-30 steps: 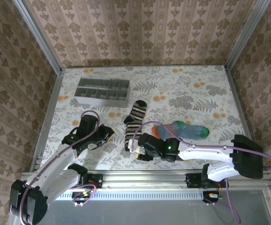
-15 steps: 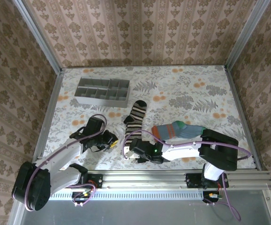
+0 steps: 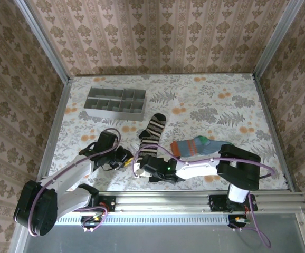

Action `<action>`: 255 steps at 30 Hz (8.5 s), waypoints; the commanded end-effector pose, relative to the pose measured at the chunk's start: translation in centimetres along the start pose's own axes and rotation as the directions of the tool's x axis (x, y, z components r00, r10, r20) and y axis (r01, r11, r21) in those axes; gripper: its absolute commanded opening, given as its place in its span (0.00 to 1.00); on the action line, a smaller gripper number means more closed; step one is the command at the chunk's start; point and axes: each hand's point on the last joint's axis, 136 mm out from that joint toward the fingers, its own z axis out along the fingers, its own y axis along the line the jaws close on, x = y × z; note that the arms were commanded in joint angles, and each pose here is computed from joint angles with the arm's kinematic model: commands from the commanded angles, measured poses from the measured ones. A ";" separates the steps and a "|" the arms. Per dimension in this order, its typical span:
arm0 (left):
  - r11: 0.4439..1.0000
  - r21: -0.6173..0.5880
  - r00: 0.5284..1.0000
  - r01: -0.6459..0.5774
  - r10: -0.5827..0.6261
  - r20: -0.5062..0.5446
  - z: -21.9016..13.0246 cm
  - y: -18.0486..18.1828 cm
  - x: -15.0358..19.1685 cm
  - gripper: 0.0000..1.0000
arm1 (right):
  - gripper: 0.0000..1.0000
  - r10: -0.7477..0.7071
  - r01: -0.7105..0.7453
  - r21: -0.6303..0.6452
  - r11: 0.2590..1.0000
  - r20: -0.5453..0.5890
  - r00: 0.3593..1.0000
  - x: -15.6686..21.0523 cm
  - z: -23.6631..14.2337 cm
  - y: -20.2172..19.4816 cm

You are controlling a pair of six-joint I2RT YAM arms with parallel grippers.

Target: Roll the socks

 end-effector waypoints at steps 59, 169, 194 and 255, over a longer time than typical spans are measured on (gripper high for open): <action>0.966 -0.025 0.966 0.259 -0.258 0.018 6.2 1.4 0.4 0.32 | 0.00 0.607 -0.755 -0.465 0.463 -0.455 0.652 3.1 2.7 -0.1; 0.900 0.014 0.892 0.436 -0.434 0.125 4.9 -1.7 -1.0 0.39 | 0.00 0.621 -0.862 -0.458 0.215 -0.618 0.483 8.1 4.7 2.4; 0.695 -0.317 0.762 0.645 -0.614 0.205 4.1 4.4 2.6 0.00 | 0.44 0.381 -0.365 -0.135 0.921 0.125 0.916 1.1 -2.9 -4.5; 0.714 -0.318 0.778 0.624 -0.603 0.174 4.8 4.0 2.2 0.00 | 0.13 0.610 -0.607 -0.378 0.699 -0.127 0.782 0.5 1.6 -1.9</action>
